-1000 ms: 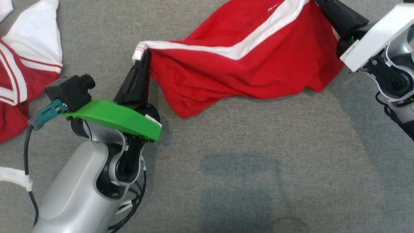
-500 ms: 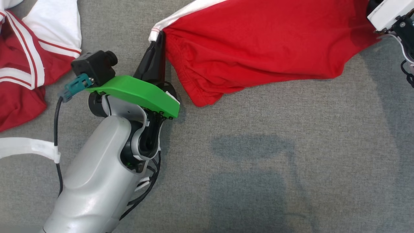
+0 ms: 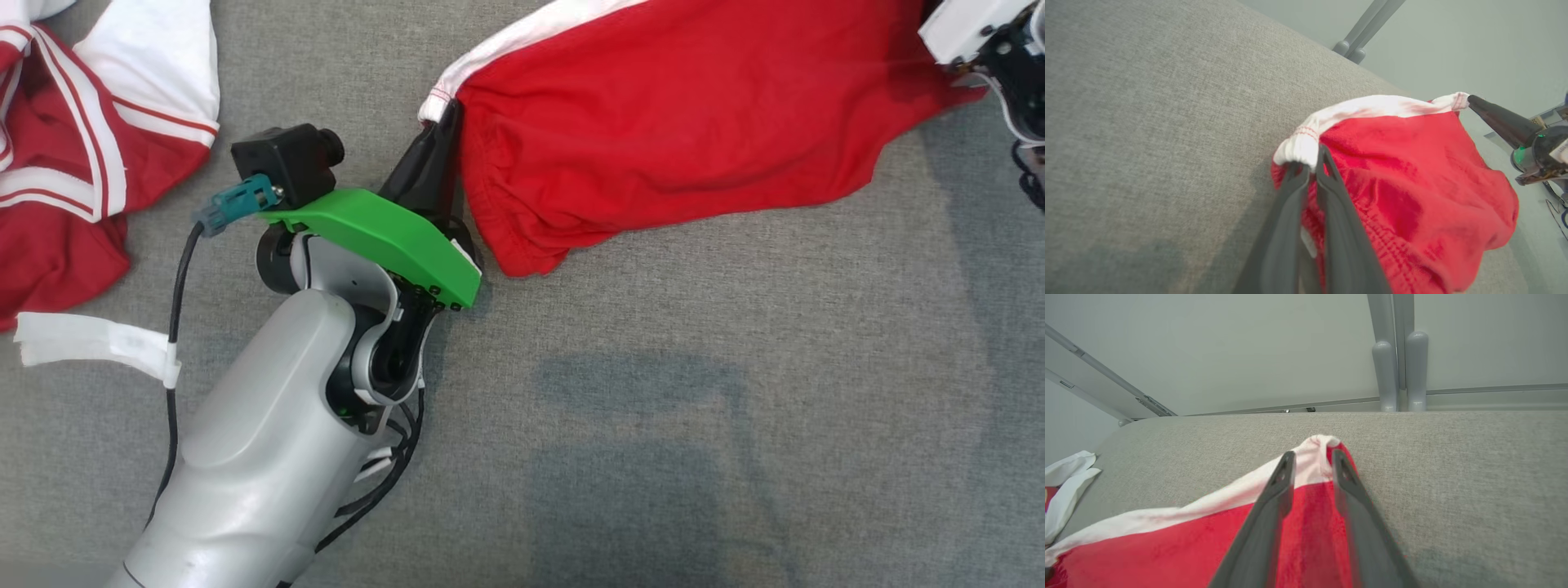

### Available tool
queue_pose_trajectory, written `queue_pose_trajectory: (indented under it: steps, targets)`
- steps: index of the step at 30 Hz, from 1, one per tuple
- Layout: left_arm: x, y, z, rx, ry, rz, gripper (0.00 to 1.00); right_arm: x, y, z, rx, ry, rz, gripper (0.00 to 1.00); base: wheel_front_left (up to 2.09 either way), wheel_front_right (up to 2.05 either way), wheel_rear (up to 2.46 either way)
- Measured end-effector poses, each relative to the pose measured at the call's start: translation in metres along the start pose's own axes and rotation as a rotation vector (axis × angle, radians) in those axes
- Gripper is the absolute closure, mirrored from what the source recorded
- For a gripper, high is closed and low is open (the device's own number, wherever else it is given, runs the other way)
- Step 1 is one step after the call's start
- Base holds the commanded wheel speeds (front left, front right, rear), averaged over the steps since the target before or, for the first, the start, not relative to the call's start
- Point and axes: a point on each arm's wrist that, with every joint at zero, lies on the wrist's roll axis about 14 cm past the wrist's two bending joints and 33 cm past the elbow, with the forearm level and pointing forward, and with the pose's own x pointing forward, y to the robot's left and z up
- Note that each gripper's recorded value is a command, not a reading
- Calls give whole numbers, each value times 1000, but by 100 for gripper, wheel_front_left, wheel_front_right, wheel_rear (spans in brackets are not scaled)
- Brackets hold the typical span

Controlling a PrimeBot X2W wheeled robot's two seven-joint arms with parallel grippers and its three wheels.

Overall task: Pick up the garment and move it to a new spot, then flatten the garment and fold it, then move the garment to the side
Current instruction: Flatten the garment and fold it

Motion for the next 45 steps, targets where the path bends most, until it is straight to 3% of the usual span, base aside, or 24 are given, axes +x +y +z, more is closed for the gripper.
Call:
queue_pose_trajectory:
  steps: [1, 8, 11, 15, 25, 29, 34, 35, 36, 37, 45]
  targets:
    - [0, -2, -1, 4, 5, -7, 0, 1, 2, 0, -3, 0, 1, 0, 0, 0, 0]
    - [-5, -11, 8, 58, -6, -38, 0, -11, 9, 11, -77, 18, 5, 0, 0, 0, 0]
    - [-12, -11, 10, 159, -19, -40, 0, -23, 3, 11, -147, 73, -12, 0, 0, 0, 0]
    - [-24, -16, 26, 303, -107, -45, 0, -37, -6, -2, -180, 169, -38, 0, 0, 0, 0]
    - [-59, -9, 42, 380, -238, -5, 0, -47, -22, -49, -226, 375, -84, 0, 0, 0, 0]
    - [-69, 2, 43, 405, -266, 26, 0, -42, -29, -57, -190, 410, -104, 0, 0, 0, 0]
    - [-83, 25, 37, 398, -254, 95, 0, -33, -6, -69, -23, 422, -41, 0, 0, 0, 0]
    - [-85, 28, 38, 395, -255, 106, 0, -32, 1, -71, -2, 426, -21, 48, 0, 0, 0]
    - [-86, 29, 37, 392, -254, 110, 0, -31, 10, -72, 21, 423, 2, 48, 0, 0, 0]
    - [-89, 29, 36, 387, -255, 114, 0, -31, 16, -71, 42, 414, 19, 100, 0, 0, 0]
    - [-108, 29, 24, 366, -234, 106, 0, -64, 18, -51, 270, 288, 20, 100, 0, 0, 0]
